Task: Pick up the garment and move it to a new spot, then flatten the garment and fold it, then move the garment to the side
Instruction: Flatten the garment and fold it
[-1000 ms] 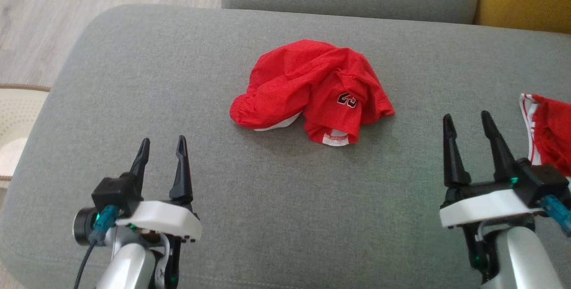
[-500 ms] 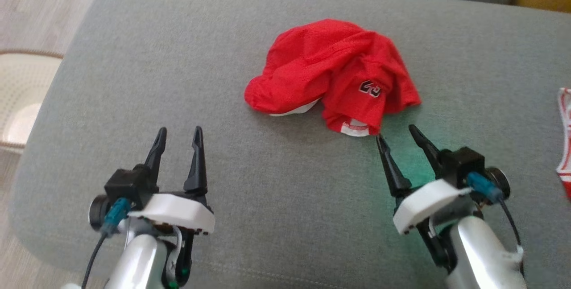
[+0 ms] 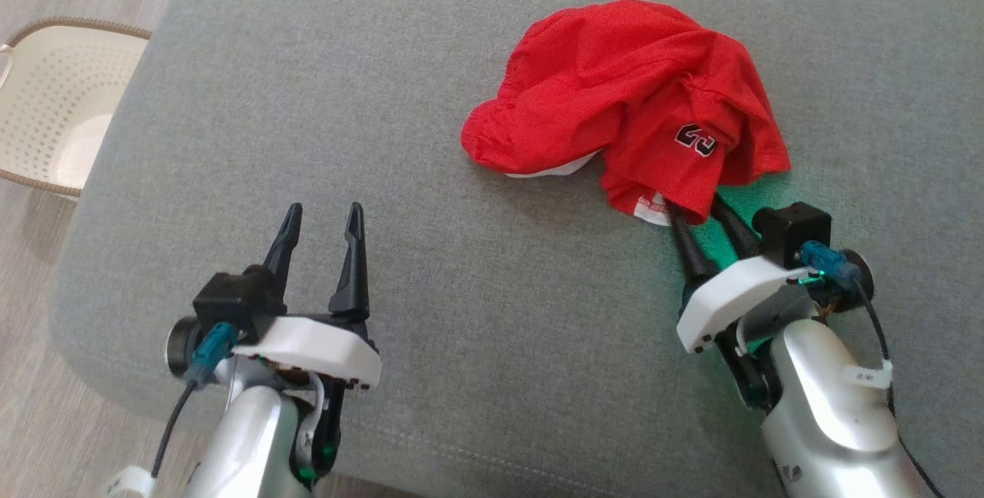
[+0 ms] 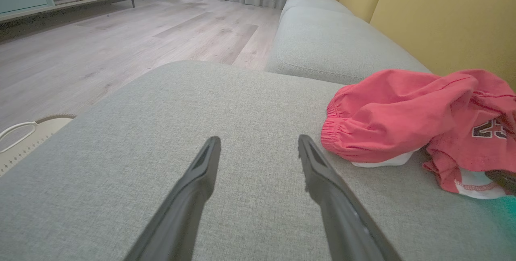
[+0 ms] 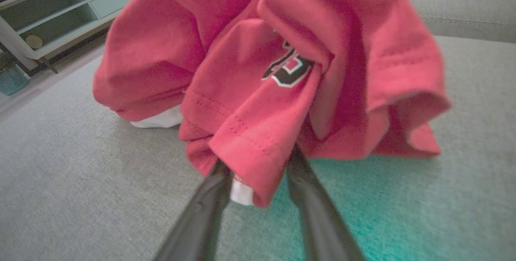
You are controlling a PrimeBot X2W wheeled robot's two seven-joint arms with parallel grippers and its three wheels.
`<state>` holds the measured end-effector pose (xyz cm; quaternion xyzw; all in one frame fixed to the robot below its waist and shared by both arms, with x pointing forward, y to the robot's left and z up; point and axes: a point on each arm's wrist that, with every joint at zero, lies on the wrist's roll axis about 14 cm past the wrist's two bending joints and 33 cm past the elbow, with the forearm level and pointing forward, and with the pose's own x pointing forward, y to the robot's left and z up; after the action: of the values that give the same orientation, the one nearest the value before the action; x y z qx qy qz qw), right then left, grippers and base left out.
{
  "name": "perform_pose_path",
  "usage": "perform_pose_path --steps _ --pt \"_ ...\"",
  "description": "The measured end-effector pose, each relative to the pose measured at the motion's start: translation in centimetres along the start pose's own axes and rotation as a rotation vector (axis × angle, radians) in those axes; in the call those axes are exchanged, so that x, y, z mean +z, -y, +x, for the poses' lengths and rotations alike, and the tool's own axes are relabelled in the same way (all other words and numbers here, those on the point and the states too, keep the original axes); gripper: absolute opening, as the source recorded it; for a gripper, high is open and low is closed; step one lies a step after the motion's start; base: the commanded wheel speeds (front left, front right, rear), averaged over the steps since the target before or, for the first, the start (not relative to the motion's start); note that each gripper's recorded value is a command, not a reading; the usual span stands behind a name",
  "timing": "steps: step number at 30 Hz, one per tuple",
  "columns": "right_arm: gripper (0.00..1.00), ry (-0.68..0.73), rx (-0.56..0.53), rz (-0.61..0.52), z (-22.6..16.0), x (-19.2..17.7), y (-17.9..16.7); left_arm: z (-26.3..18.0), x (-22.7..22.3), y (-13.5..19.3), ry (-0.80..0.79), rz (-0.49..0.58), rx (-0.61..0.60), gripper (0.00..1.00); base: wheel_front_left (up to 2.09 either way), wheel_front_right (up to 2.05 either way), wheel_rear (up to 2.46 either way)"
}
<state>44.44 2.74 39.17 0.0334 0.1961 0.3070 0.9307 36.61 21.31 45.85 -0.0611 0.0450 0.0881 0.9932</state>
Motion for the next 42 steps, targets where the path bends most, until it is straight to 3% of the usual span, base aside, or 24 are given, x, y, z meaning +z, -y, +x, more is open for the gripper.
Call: perform_pose_path --steps 8,15,24,32,33,34,38,42 --pt "0.0 0.085 0.021 -0.005 -0.3 2.3 -0.7 0.0 0.3 0.0 0.01 -0.008 0.001 1.0 0.0 0.0 0.0" --pt "0.0 0.23 0.002 0.0 -3.1 7.6 -0.5 0.1 1.4 1.7 0.046 -0.025 -0.049 1.0 0.0 0.0 0.0" --pt "0.0 0.246 -0.191 0.077 -10.5 9.3 5.0 -0.7 1.3 3.9 0.048 -0.037 -0.119 1.0 0.0 0.0 0.0" --pt "0.0 0.107 -0.394 0.243 -14.3 5.0 11.1 -0.5 1.1 4.8 0.043 -0.037 -0.148 1.0 0.0 0.0 0.0" --pt "0.3 0.08 -0.415 0.251 -14.5 4.2 11.7 -0.5 1.0 4.9 0.039 -0.036 -0.15 1.0 0.0 0.0 0.0" --pt "1.0 0.049 -0.442 0.241 -14.7 3.3 12.4 -0.5 0.8 4.9 0.035 -0.035 -0.151 1.0 0.0 0.0 0.0" --pt "1.0 -0.013 -0.561 0.15 -15.9 1.1 15.4 -0.6 0.3 5.2 0.018 -0.031 -0.159 1.0 0.0 0.0 0.0" --pt "1.0 0.127 -0.551 0.073 -15.1 4.0 15.1 -0.5 0.1 5.3 0.012 -0.03 -0.164 1.0 0.0 0.0 0.0"
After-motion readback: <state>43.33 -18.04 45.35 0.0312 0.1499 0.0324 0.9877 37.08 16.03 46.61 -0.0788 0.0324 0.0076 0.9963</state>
